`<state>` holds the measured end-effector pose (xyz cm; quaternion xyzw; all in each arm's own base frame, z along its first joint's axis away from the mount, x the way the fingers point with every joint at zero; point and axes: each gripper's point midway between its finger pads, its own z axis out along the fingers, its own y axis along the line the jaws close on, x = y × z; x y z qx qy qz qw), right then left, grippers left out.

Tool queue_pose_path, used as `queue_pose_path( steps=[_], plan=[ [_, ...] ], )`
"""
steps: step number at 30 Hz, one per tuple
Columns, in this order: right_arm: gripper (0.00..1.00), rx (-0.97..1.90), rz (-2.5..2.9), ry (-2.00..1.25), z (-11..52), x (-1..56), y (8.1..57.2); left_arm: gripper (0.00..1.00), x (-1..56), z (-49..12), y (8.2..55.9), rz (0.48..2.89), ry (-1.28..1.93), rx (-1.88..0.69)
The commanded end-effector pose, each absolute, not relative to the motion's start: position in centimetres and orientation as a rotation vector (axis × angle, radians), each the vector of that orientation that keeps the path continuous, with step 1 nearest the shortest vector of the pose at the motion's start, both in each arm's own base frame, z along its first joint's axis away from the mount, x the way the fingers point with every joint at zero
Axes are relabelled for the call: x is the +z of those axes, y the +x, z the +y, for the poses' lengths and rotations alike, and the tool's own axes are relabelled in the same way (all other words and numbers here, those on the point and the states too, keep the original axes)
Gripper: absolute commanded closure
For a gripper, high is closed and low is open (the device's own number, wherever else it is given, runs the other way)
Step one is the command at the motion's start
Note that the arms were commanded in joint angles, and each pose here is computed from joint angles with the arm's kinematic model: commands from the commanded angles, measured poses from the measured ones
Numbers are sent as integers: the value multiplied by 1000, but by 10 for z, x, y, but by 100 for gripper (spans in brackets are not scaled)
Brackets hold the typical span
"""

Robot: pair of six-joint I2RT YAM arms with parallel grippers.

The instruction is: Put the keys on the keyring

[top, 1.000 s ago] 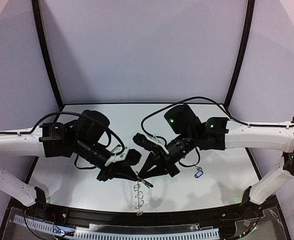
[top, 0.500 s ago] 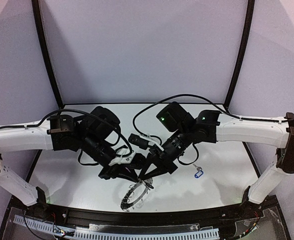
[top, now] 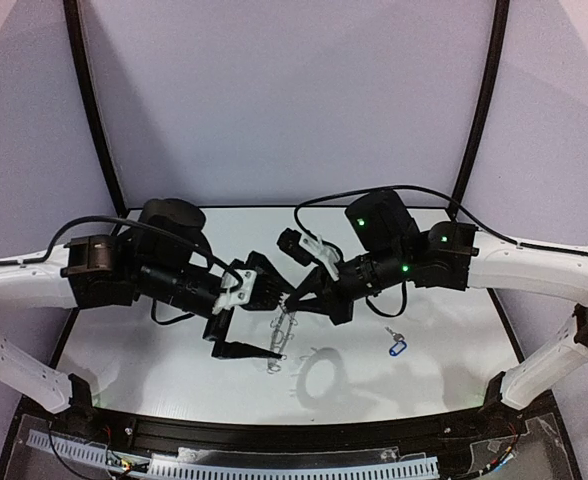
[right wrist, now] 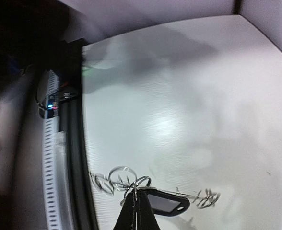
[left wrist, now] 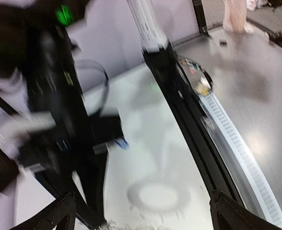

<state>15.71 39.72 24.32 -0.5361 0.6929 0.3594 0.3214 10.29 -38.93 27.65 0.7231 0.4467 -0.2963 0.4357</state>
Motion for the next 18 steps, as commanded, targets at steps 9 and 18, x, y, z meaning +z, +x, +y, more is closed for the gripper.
queue_pose_path(
  steps=[9,18],
  plan=[
    [100,682,1909,-1077,382,256,218,2,329,-379,159,1241,1330,-536],
    [100,718,1937,-994,373,272,214,12,280,-374,182,1422,1294,-433]
  ],
)
